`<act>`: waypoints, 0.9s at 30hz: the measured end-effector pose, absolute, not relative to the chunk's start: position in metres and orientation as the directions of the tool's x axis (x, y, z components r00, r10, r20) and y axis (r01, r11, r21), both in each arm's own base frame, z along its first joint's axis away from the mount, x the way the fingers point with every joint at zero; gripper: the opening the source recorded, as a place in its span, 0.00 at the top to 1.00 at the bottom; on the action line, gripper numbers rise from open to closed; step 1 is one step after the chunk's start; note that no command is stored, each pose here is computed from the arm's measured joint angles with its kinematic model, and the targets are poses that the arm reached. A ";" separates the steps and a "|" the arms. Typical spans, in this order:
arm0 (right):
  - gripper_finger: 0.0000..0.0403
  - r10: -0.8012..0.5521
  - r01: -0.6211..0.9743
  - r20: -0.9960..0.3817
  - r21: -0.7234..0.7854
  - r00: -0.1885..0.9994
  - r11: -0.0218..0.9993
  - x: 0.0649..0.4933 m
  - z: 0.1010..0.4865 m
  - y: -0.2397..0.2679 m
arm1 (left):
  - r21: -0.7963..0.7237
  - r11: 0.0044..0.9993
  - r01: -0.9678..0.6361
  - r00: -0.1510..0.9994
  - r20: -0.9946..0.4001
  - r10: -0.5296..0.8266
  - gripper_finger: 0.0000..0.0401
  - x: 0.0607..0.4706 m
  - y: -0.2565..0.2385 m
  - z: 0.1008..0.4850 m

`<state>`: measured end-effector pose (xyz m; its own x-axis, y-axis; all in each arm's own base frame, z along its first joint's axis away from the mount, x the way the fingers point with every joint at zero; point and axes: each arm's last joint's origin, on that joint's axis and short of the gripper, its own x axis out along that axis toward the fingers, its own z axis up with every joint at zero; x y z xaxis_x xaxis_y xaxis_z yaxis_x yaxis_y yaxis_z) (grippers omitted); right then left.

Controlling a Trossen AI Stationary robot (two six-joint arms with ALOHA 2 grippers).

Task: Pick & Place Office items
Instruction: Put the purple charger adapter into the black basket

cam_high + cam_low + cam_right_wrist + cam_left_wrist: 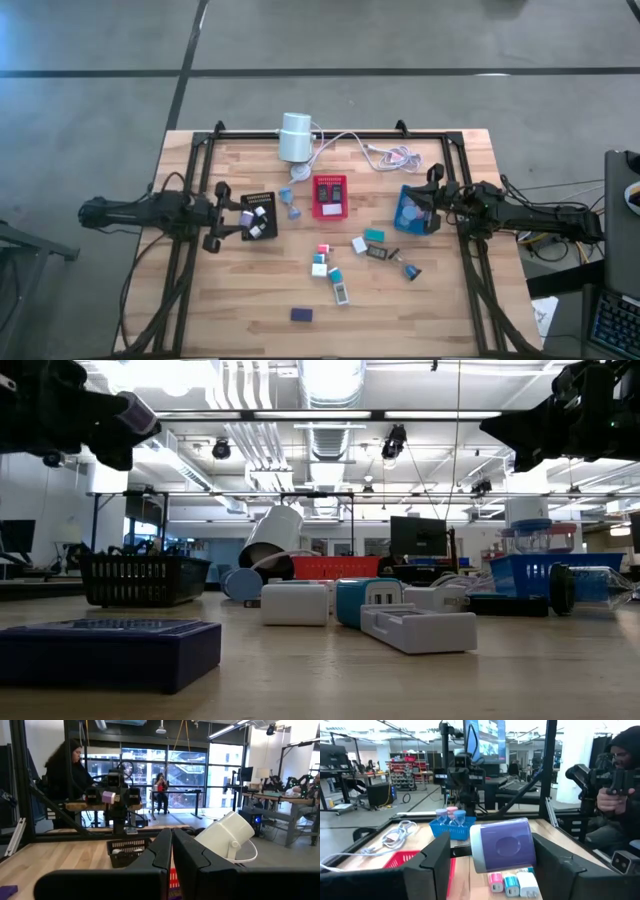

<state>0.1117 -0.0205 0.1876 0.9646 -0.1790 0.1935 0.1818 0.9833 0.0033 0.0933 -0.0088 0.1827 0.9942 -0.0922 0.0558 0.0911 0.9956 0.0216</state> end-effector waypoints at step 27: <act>0.97 -0.180 0.180 0.197 0.016 0.964 0.984 0.112 0.188 -0.021 | 0.071 0.949 -0.308 0.801 -0.519 0.299 0.49 0.136 -0.002 0.249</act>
